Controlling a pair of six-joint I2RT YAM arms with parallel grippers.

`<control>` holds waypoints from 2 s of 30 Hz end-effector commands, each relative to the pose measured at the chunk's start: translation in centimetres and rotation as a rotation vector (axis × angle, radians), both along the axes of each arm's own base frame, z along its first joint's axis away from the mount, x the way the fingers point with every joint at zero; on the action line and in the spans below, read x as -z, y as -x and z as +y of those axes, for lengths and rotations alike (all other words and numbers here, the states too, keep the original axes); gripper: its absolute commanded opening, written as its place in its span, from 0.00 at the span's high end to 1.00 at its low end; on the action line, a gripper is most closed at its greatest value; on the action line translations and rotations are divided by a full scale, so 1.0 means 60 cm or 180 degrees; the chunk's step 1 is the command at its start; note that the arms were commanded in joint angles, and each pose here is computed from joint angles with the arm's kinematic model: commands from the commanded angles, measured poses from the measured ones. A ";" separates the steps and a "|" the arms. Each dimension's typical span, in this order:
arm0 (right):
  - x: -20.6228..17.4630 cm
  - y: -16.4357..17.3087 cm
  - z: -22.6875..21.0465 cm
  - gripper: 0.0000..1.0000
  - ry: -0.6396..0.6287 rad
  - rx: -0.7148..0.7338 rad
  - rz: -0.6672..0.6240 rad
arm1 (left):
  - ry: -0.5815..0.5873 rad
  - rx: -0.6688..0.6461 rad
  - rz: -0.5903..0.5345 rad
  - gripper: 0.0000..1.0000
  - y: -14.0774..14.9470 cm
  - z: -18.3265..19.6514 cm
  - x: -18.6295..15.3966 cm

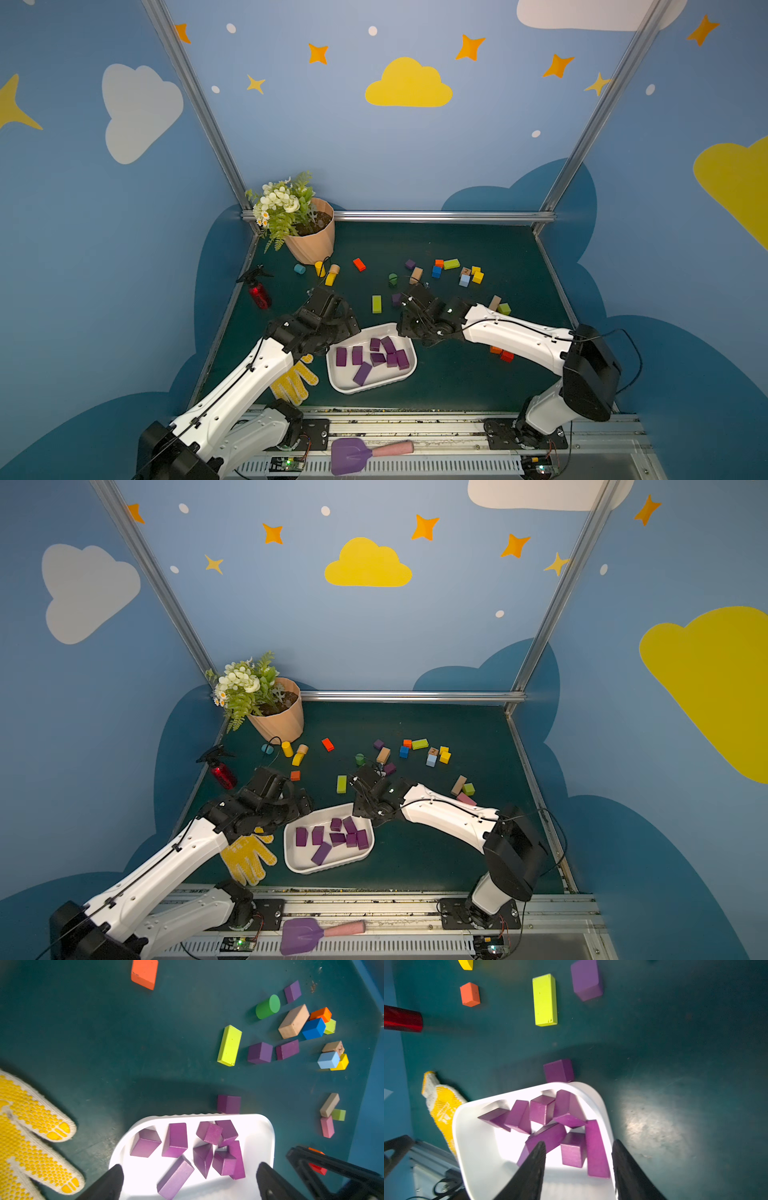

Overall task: Pick purple bricks into the storage bin
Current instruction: Move the storage box to the center of the board, then pick up the building block from the center of the board.

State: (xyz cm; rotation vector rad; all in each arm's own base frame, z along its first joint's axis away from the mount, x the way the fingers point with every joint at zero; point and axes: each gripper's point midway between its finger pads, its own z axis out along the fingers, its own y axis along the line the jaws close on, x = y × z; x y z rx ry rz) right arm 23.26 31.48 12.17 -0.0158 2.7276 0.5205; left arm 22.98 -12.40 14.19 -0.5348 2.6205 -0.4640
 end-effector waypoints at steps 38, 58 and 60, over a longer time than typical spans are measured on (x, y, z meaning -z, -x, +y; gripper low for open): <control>0.017 -0.183 -0.085 0.16 0.1134 -0.1205 -0.0306 | -0.0798 0.1480 -0.0150 0.00 -0.101 -0.059 -0.031; 0.061 -0.265 -0.103 0.17 0.1052 -0.1272 -0.0317 | -0.0324 0.1701 -0.0387 0.00 -0.102 -0.170 -0.024; 0.067 -0.269 -0.102 0.17 0.1053 -0.1332 -0.0301 | -0.0388 0.1754 -0.0427 0.00 -0.101 -0.176 -0.029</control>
